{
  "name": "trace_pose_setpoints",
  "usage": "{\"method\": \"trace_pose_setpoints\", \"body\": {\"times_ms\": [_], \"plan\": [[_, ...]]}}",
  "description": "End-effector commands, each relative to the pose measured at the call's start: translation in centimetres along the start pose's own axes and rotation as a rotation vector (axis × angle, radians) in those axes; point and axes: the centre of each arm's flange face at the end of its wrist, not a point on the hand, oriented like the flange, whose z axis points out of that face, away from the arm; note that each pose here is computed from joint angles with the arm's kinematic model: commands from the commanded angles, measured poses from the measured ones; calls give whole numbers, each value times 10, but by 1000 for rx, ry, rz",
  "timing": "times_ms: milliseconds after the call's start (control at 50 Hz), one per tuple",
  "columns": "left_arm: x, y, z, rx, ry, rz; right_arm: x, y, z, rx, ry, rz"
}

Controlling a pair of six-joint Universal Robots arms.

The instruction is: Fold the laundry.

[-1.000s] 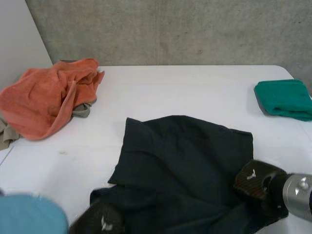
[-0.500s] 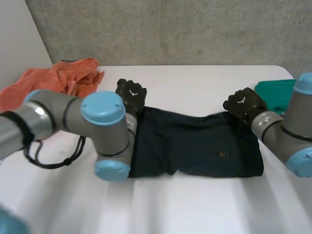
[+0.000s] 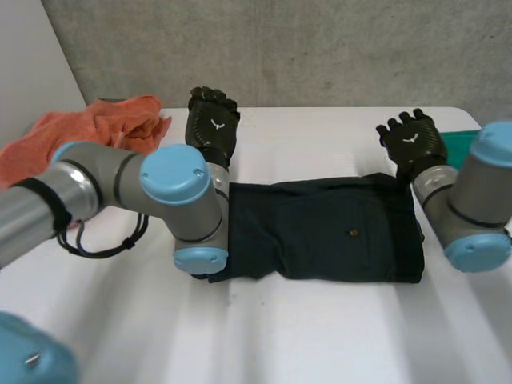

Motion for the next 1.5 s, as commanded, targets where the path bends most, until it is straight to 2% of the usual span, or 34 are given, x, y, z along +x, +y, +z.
{"method": "trace_pose_setpoints", "body": {"times_ms": [20,100,200,300,480,560,580,700,780,800,860,880,960,1020,1100,1160,1240,1260,1320,1340,1420,1500], "plan": [[-29,-22,-33,-8,24,-19,3,-13,-68,-220,-207,152],[-37,-22,-57,-32,54,-70,-4,2,-89,-327,-294,237],[-33,-18,-84,-57,123,-134,-10,21,-99,-357,-317,280],[-24,-13,-96,-68,172,-148,-12,33,-96,-330,-285,276],[-22,-12,-99,-73,180,-148,-3,51,-81,-336,-199,243],[-26,-15,-101,-72,178,-149,24,34,-77,-264,-79,133],[-31,-20,-103,-62,172,-153,35,23,-78,-232,-44,59],[-40,-23,-110,-59,166,-157,36,13,-78,-195,-57,-246],[-42,-19,-115,-74,169,-154,-9,-26,-79,-15,-141,-429],[-44,-19,-115,-75,166,-154,-40,-42,-84,76,-194,-482],[-46,-17,-119,-83,166,-151,-80,-58,-95,194,-275,-541],[-47,-16,-119,-86,165,-150,-104,-62,-105,255,-340,-568],[-50,-13,-124,-96,166,-148,-149,-62,-130,398,-523,-626],[-54,-13,-124,-98,157,-148,-162,-61,-138,463,-594,-628],[-58,-13,-121,-97,144,-157,-167,-66,-147,553,-661,-590],[-61,-16,-117,-87,129,-181,-164,-68,-149,546,-672,-551],[-67,-22,-108,-62,101,-219,-118,-89,-139,499,-593,-331],[-68,-25,-106,-53,96,-226,-96,-95,-134,459,-564,-190],[-70,-35,-97,-18,82,-246,-69,-99,-125,399,-524,15],[-71,-42,-93,4,77,-255,-55,-99,-120,358,-499,140],[-55,-54,-84,64,142,-290,-23,-98,-109,302,-450,370],[-30,-72,-85,127,236,-360,3,-85,-100,207,-402,478]]}}
